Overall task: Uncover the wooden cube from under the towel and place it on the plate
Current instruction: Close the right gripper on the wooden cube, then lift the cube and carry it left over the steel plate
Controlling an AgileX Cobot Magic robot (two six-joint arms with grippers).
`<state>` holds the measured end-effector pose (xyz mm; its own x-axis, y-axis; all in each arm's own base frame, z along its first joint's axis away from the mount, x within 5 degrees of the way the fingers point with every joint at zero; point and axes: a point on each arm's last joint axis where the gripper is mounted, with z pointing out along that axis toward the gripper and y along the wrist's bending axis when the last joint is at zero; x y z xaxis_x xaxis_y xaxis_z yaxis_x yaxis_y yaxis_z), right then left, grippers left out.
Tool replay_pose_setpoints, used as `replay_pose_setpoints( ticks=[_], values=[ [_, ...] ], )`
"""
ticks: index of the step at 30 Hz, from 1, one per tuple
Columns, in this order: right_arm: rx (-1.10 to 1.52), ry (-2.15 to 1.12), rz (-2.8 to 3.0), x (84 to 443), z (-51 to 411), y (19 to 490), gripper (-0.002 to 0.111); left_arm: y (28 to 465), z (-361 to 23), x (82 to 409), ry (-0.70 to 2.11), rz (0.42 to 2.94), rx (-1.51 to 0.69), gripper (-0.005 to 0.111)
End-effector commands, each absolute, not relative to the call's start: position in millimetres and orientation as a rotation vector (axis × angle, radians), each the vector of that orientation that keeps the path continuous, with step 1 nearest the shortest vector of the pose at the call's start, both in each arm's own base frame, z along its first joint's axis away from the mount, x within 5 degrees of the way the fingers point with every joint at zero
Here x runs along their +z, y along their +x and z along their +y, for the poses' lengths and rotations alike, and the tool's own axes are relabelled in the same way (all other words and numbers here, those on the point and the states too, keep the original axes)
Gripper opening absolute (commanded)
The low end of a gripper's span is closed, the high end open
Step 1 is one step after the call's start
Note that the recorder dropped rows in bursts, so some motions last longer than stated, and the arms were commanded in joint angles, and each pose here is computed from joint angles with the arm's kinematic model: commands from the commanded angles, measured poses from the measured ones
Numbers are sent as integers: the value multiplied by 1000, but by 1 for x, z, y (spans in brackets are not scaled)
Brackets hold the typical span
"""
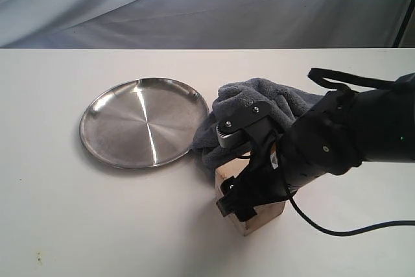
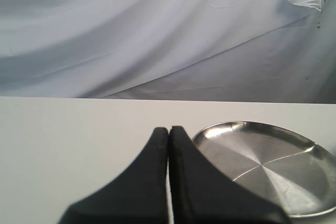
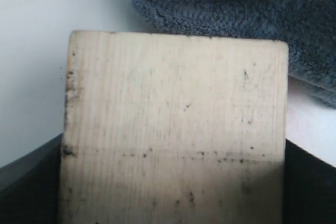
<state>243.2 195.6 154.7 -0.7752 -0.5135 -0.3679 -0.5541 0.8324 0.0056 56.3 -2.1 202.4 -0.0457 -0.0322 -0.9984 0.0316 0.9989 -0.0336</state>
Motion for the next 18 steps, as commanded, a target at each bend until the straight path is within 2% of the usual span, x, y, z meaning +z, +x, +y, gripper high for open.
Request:
replay_pose_setpoints(
  ticks=[1,9,18],
  values=[
    [199,-783,2625,172,197,238,68,56,-2,201,-2,1616,-54,1],
    [281,-767,2554,200,202,226,68,56,-2,201,-2,1616,-54,1],
    [453,-824,2363,214,238,208,68,56,-2,201,-2,1616,-54,1]
  ],
)
